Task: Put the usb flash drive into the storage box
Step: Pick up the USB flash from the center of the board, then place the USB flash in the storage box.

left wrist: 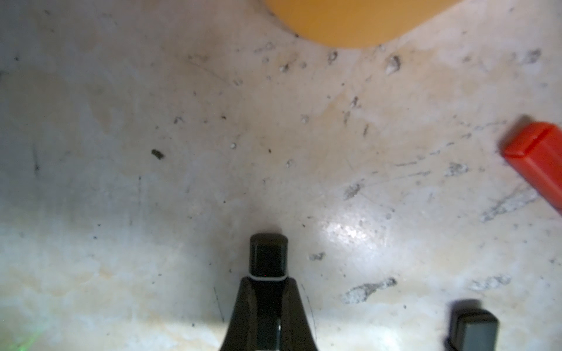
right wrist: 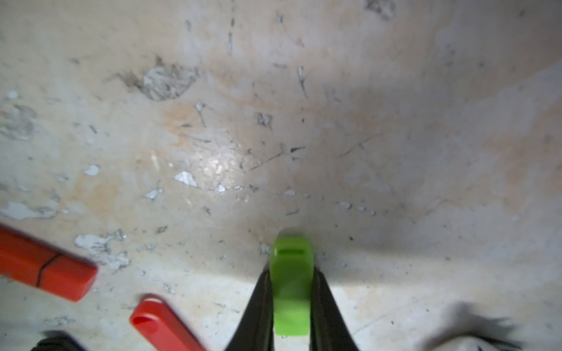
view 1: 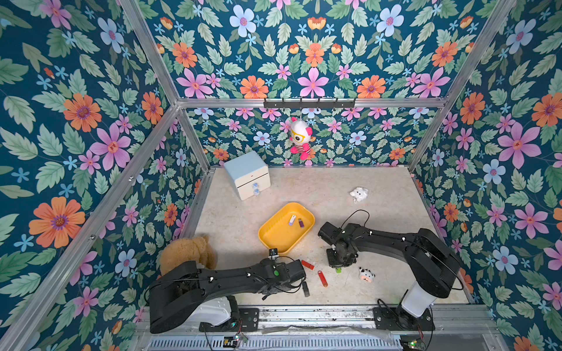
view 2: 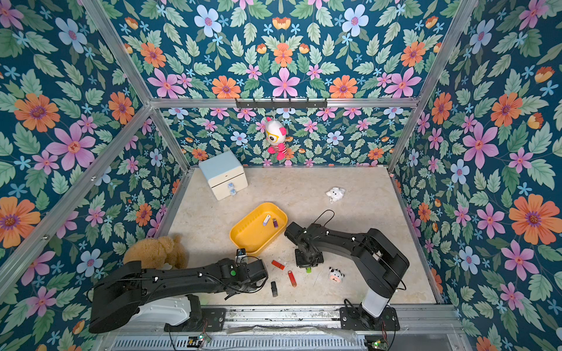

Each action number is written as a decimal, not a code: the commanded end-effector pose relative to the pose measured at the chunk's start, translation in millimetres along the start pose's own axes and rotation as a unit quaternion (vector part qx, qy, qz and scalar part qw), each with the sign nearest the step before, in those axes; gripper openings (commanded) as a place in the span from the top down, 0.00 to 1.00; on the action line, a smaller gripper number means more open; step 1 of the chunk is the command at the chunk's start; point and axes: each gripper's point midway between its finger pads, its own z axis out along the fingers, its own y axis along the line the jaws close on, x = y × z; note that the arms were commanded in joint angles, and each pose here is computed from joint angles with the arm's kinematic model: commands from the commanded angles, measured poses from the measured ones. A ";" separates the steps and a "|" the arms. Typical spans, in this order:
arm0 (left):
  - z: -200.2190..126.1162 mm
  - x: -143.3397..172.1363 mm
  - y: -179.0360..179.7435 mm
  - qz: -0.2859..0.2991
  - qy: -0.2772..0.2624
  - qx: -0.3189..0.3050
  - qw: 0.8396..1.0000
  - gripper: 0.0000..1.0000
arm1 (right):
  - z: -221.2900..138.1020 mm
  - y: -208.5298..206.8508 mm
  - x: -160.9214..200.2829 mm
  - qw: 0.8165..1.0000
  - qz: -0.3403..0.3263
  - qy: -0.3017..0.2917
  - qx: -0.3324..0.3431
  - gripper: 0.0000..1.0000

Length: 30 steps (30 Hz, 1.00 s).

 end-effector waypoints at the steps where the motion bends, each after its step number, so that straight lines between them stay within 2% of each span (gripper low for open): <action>1: 5.6 13.0 -10.0 -0.002 0.037 0.026 0.999 1.00 | -9.2 -0.7 -1.5 1.000 0.004 -0.006 0.003 1.00; 6: -7.1 3.5 -14.0 -0.001 0.021 0.029 0.999 1.00 | -25.9 0.5 -9.8 1.000 -0.002 -0.020 0.010 1.00; 11: -32.7 -13.2 -16.2 -0.004 -0.008 0.039 0.999 1.00 | -60.9 5.4 -25.4 0.998 -0.012 -0.058 0.007 1.00; 18: -54.9 -25.1 -7.3 -0.012 -0.027 0.041 0.999 1.00 | -91.1 19.1 -49.6 0.996 -0.024 -0.090 -0.002 1.00; 23: -82.2 -41.5 8.0 -0.017 -0.054 0.020 0.998 1.00 | -109.1 41.1 -72.5 0.993 -0.042 -0.105 -0.017 1.00; 30: -118.8 -77.2 25.6 -0.034 -0.085 0.025 0.995 1.00 | -123.1 79.2 -106.9 0.990 -0.077 -0.110 -0.041 1.00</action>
